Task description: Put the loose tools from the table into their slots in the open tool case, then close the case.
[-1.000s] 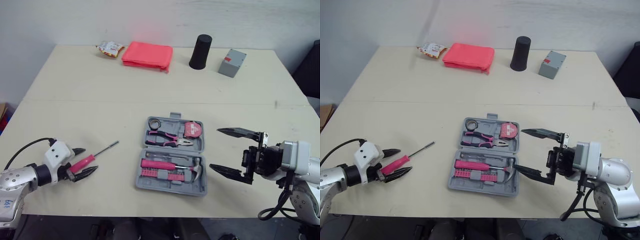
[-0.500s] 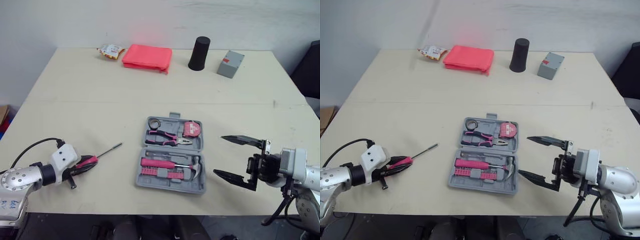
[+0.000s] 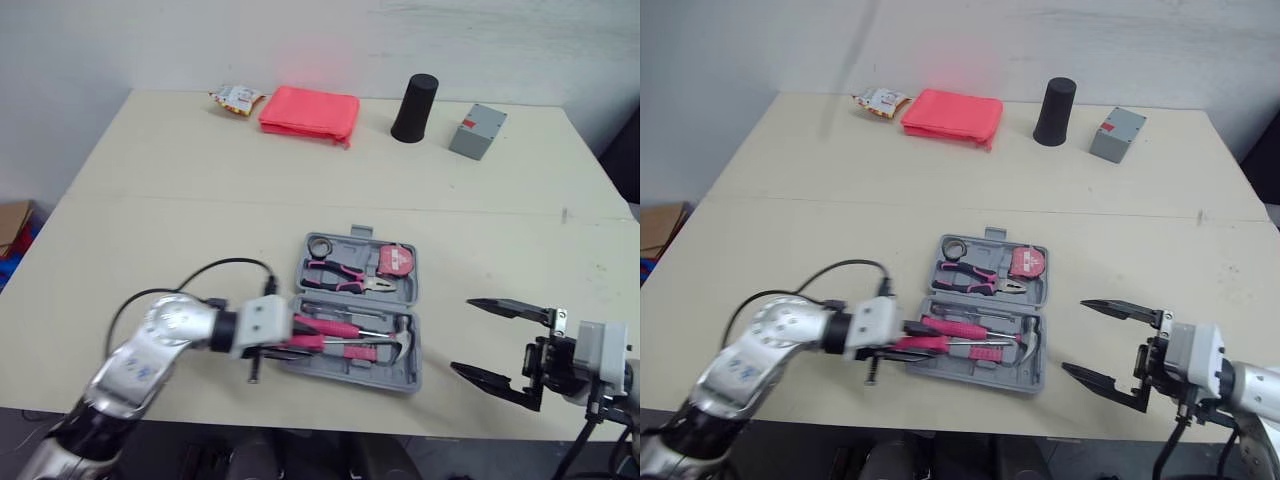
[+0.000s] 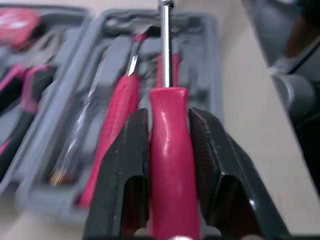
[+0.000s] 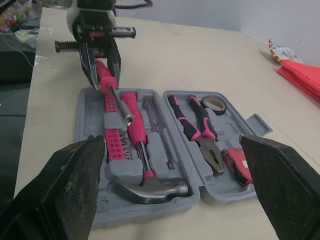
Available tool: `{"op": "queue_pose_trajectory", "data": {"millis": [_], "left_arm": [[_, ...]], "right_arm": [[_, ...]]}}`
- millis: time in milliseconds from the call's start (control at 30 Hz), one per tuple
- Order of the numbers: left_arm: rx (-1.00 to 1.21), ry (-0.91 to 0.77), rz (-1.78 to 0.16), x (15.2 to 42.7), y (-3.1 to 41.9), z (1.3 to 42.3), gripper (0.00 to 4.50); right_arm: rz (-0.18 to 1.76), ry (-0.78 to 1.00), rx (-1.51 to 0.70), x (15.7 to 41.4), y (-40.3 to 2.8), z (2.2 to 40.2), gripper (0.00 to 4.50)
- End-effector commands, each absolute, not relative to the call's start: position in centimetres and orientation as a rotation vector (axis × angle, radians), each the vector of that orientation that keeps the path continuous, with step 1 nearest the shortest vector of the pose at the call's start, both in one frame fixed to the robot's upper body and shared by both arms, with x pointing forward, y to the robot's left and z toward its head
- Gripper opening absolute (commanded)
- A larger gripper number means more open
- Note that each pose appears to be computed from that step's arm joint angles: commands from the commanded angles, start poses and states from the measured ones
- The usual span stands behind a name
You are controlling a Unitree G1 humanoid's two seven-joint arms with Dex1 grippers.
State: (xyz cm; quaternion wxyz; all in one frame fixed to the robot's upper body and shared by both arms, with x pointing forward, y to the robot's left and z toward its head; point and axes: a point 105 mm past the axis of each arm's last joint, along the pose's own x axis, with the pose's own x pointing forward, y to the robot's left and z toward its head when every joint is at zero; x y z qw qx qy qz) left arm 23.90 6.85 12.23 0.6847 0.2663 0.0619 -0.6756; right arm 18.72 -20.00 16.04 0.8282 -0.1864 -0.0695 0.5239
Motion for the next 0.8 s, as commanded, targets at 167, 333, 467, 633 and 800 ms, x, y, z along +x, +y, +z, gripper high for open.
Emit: {"op": "queue_pose_trajectory", "data": {"millis": [167,333,467,633,800], "left_arm": [[0.616,0.261,-1.594,23.4,3.8,12.6,0.52],[0.647,0.334,-1.604,22.7,3.8,12.8,0.52],[0.659,0.365,-1.578,22.7,4.0,12.6,0.52],[0.699,0.404,-1.549,23.0,4.5,11.8,0.52],[0.720,0.405,-1.542,23.1,4.6,11.5,0.52]], "right_arm": [[1.073,-0.116,-0.379,16.1,-20.6,16.0,4.50],[1.035,-0.091,-0.364,15.0,-21.3,15.1,4.50],[1.021,-0.085,-0.357,14.6,-21.6,14.6,4.50],[1.020,-0.095,-0.356,14.6,-21.3,14.6,4.50],[1.023,-0.106,-0.356,14.8,-20.9,14.7,4.50]]}}
